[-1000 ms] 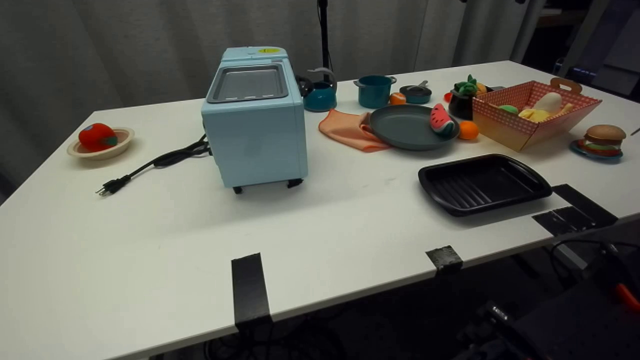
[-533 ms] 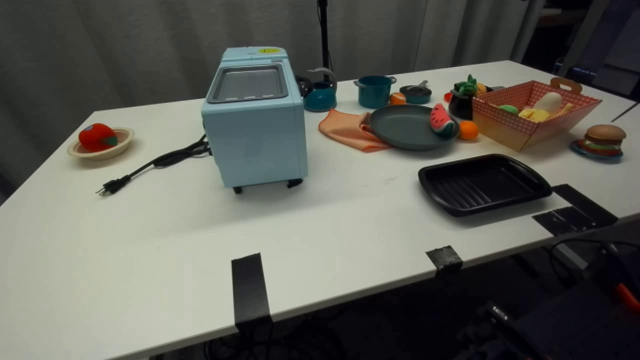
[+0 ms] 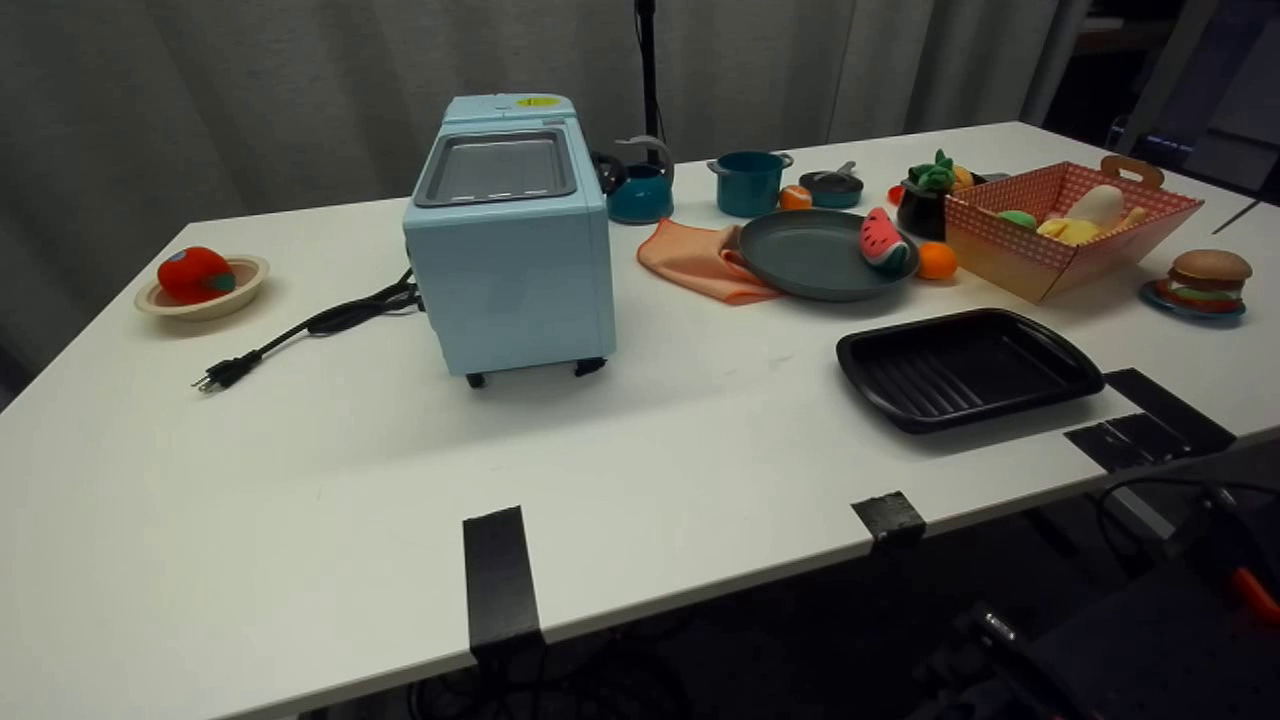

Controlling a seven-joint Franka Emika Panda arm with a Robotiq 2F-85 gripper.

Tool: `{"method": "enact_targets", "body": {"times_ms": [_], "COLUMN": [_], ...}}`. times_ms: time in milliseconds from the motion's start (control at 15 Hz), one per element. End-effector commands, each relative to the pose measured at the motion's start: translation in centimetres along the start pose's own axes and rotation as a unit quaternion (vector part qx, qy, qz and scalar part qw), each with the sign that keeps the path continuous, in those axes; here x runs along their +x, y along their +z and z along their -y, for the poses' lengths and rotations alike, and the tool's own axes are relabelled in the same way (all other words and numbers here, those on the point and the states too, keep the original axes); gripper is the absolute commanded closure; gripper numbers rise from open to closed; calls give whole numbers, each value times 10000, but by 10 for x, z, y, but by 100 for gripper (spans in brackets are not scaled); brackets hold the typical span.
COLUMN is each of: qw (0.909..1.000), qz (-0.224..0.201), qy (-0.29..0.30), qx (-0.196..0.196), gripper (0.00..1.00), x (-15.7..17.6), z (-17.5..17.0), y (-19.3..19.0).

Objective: Remove the pineapple plush toy from the pot and put it in the plate

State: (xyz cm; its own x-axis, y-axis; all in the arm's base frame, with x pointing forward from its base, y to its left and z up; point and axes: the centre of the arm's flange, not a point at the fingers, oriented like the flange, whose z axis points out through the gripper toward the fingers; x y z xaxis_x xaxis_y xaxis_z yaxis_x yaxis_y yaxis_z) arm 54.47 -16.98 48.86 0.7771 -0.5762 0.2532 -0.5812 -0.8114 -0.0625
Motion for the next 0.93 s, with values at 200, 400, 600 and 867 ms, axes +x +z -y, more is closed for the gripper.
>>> {"method": "enact_targets", "body": {"times_ms": [200,400,600,867], "qw": [9998,9986,9972,9961], "qz": [-83,12,81,250], "qy": [149,434,622,657], "qx": [-120,-305,-406,-540], "gripper": [0,0,0,0], "x": [7,29,52,80], "z": [7,9,8,11], "y": [5,20,36,68]}}
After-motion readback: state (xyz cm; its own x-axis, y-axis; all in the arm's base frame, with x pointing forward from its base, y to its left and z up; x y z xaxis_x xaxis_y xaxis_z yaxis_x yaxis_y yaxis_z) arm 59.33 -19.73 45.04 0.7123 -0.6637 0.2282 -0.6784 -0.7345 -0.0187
